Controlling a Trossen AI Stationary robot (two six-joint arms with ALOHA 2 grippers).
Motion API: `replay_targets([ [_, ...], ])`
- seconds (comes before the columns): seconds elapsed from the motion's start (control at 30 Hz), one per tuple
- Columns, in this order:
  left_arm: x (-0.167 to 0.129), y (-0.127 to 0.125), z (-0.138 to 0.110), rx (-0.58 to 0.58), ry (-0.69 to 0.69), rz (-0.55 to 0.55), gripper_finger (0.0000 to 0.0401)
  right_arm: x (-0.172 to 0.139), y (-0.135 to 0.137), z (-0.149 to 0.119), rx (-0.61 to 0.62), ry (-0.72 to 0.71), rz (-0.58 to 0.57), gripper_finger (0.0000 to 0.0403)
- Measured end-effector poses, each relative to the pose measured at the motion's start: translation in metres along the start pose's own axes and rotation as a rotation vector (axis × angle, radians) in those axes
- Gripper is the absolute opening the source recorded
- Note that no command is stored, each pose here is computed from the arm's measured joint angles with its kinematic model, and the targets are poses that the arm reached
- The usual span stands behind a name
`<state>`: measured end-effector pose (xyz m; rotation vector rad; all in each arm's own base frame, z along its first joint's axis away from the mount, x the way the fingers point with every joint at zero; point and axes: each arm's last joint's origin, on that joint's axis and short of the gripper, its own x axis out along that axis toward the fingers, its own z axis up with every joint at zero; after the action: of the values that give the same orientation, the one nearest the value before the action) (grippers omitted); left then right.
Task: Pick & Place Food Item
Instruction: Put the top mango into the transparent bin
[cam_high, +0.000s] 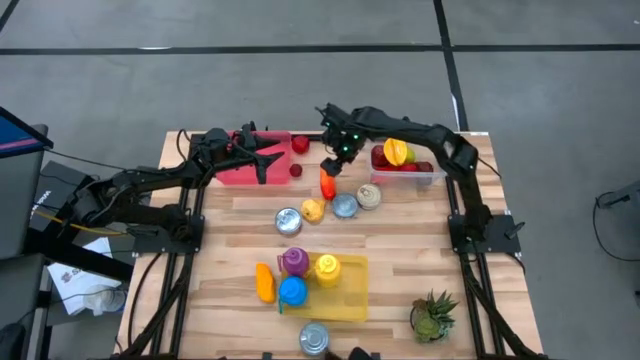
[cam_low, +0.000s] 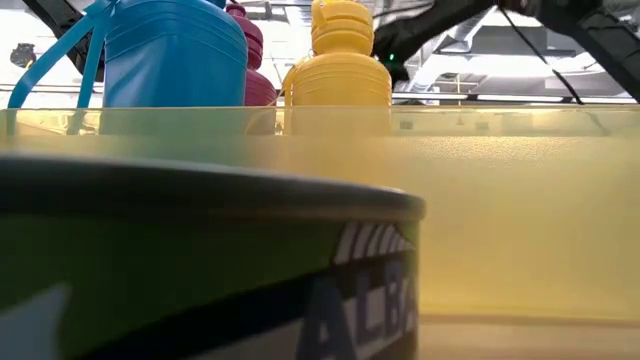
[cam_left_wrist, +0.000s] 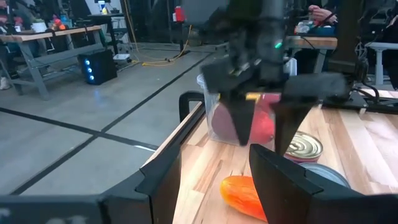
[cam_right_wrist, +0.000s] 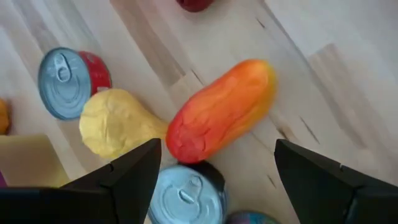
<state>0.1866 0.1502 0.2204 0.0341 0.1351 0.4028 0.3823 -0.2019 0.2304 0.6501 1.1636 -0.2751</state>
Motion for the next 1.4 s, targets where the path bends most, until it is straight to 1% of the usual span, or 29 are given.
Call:
replay_targets([
  [0.13,0.0,0.0,0.0,0.0,0.0,0.0,0.0182,0.019,-0.013,0.005,0.045,0.029,0.068,0.0302],
  [0.27,0.0,0.0,0.0,0.0,-0.001,0.0,0.0182,0.028,-0.019,0.007,0.061,0.037,0.08,0.0302],
  [0.37,0.0,0.0,0.0,0.0,-0.001,0.0,0.0182,0.044,-0.02,0.006,0.064,0.07,0.077,0.0302],
  [0.5,0.0,0.0,0.0,0.0,-0.001,0.0,0.0182,0.063,-0.018,0.005,0.056,0.111,0.076,0.0302],
  [0.57,0.0,0.0,0.0,0.0,-0.001,0.0,0.0182,0.07,-0.015,0.005,0.038,0.109,0.091,0.0302],
  [0.83,0.0,0.0,0.0,0.0,-0.001,0.0,0.0182,0.077,-0.003,0.004,-0.022,0.105,0.077,0.0301],
  [0.9,0.0,0.0,0.0,0.0,-0.001,0.0,0.0182,0.08,-0.001,0.002,-0.048,0.116,0.027,0.0291],
  [0.97,0.0,0.0,0.0,0.0,-0.001,0.0,0.0182,0.083,0.001,0.0,-0.079,0.127,-0.001,0.0269],
  [1.1,0.0,0.0,0.0,0.0,-0.001,0.0,0.0182,0.082,0.005,-0.003,-0.135,0.149,-0.014,0.0193],
  [1.13,0.0,0.0,0.0,0.0,-0.001,0.0,0.0182,0.082,0.005,-0.004,-0.143,0.155,-0.014,0.0183],
  [1.33,0.0,0.0,0.0,0.0,-0.001,0.0,0.0182,0.07,0.015,-0.004,-0.179,0.13,-0.016,0.0183],
  [1.4,0.0,0.0,0.0,0.0,-0.001,0.0,0.0182,0.059,0.019,-0.002,-0.19,0.107,-0.015,0.0183],
])
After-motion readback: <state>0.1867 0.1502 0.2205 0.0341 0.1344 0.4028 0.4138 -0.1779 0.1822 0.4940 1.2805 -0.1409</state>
